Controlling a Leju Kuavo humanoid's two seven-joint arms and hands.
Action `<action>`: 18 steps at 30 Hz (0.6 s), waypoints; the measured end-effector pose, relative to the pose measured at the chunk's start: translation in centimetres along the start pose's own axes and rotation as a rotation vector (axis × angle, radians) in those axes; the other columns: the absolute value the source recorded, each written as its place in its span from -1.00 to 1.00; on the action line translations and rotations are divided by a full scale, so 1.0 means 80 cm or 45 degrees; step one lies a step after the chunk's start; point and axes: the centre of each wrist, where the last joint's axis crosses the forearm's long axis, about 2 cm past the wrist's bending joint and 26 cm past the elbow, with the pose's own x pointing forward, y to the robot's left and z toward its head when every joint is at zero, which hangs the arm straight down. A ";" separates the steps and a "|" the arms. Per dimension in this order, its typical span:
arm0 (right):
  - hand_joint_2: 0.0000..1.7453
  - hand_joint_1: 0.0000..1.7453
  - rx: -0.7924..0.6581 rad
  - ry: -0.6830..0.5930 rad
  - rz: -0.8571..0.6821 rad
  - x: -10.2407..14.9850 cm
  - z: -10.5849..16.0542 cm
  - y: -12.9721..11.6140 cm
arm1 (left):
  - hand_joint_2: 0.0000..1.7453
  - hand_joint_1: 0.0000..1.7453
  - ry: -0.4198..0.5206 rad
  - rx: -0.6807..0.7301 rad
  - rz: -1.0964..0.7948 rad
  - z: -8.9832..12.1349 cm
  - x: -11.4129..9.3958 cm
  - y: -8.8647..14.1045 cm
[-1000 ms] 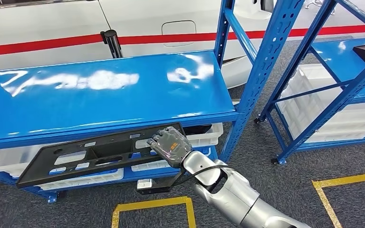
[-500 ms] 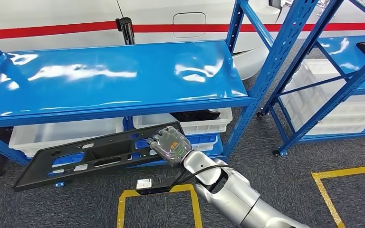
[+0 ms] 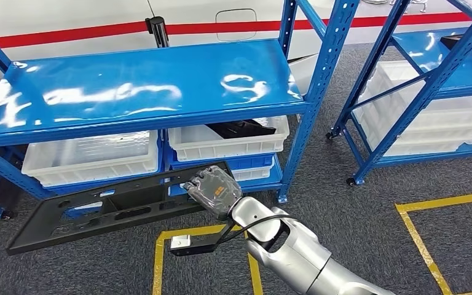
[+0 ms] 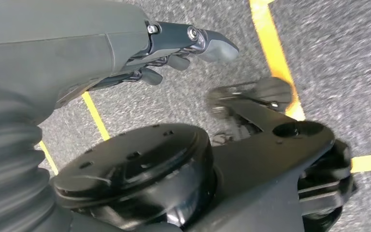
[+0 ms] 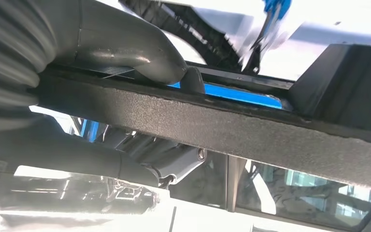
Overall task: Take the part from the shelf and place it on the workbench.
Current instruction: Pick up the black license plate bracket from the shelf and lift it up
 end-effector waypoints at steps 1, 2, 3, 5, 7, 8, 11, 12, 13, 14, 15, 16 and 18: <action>1.00 0.84 0.001 0.002 -0.003 0.001 0.001 0.001 | 1.00 -1.00 0.000 0.001 -0.001 0.000 0.000 0.000; 1.00 0.84 0.001 0.005 -0.005 0.001 0.001 0.001 | 1.00 -1.00 0.000 0.003 -0.002 0.000 0.001 0.000; 1.00 0.84 0.000 0.008 -0.007 0.000 0.001 0.001 | 1.00 -1.00 -0.002 0.005 -0.003 0.000 0.002 0.000; 1.00 0.84 -0.005 0.017 -0.016 -0.001 0.001 0.000 | 1.00 -1.00 -0.007 0.008 -0.004 -0.001 0.004 0.000; 1.00 0.84 -0.010 0.027 -0.028 -0.003 0.001 0.000 | 1.00 -1.00 -0.010 0.009 -0.004 -0.001 0.006 -0.001; 1.00 0.84 -0.010 0.031 -0.034 -0.003 0.002 0.000 | 1.00 -1.00 -0.009 0.009 -0.004 -0.001 0.005 -0.001; 1.00 0.84 -0.010 0.037 -0.063 -0.004 0.004 0.001 | 1.00 -1.00 -0.007 0.007 -0.003 -0.001 0.005 -0.003; 1.00 0.84 -0.011 0.038 -0.078 -0.005 0.004 0.002 | 1.00 -1.00 -0.009 0.006 -0.003 -0.001 0.005 -0.003; 1.00 0.84 -0.010 0.037 -0.092 -0.005 0.005 0.002 | 1.00 -1.00 -0.009 0.006 -0.003 -0.001 0.005 -0.003; 1.00 0.84 -0.007 0.036 -0.103 -0.005 0.005 0.003 | 1.00 -1.00 -0.010 0.005 -0.003 -0.001 0.005 -0.003; 1.00 0.84 -0.004 0.036 -0.105 -0.004 0.006 0.003 | 1.00 -1.00 -0.010 0.005 -0.004 -0.001 0.005 -0.003; 1.00 0.84 -0.001 0.035 -0.101 -0.004 0.006 0.004 | 1.00 -1.00 -0.010 0.005 -0.005 -0.001 0.006 -0.003; 1.00 0.84 -0.001 0.035 -0.079 -0.004 0.005 0.002 | 1.00 -1.00 -0.011 0.004 -0.008 -0.001 0.006 -0.003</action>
